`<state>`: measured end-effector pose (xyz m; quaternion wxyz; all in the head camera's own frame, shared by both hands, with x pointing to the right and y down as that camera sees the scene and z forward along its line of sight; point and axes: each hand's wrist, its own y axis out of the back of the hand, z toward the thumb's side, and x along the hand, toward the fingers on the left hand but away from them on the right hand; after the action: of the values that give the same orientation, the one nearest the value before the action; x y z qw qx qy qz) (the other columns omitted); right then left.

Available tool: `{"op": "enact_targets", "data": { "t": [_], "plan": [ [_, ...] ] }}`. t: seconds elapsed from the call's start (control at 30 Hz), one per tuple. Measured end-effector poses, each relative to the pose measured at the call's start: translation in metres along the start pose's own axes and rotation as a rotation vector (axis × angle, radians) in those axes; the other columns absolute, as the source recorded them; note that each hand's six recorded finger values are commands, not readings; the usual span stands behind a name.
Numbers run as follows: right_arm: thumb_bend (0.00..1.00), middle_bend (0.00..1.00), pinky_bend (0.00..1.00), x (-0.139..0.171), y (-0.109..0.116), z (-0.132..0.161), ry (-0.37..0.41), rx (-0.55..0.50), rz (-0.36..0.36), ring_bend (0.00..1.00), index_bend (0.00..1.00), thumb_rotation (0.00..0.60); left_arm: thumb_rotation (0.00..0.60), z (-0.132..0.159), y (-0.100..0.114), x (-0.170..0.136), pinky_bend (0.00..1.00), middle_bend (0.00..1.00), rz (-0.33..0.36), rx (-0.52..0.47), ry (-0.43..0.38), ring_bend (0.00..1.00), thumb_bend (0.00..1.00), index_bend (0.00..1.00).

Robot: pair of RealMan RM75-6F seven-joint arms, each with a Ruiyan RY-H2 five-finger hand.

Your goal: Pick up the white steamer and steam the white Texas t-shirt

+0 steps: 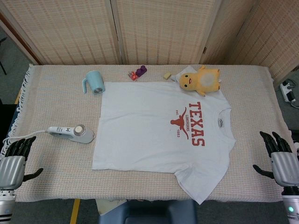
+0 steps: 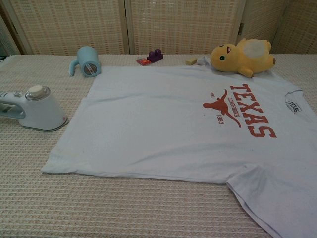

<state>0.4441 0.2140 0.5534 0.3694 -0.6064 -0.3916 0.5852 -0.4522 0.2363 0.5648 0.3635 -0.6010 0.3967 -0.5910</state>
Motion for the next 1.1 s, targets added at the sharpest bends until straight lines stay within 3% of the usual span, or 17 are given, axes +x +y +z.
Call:
{"op": "enact_targets", "data": {
  "t": [0.3,0.7,1.1],
  "plan": [
    [0.01,0.1,0.13,0.001,0.004,0.001,0.006,0.004,-0.01,0.03,0.0,0.6,0.6,0.001,-0.001,0.004,0.15,0.17,-0.002,0.002,-0.006,0.12,0.12,0.12],
    [0.01,0.08,0.13,-0.002,0.037,0.0,-0.006,0.053,-0.078,0.02,0.0,0.6,0.6,0.024,0.0,0.05,0.16,0.2,-0.008,-0.009,-0.083,0.13,0.12,0.16],
    [0.01,0.08,0.13,-0.004,0.039,-0.001,-0.021,0.055,-0.072,0.02,0.0,0.6,0.6,0.047,-0.034,0.106,0.16,0.19,-0.112,0.022,-0.082,0.13,0.12,0.17]
  ]
}}
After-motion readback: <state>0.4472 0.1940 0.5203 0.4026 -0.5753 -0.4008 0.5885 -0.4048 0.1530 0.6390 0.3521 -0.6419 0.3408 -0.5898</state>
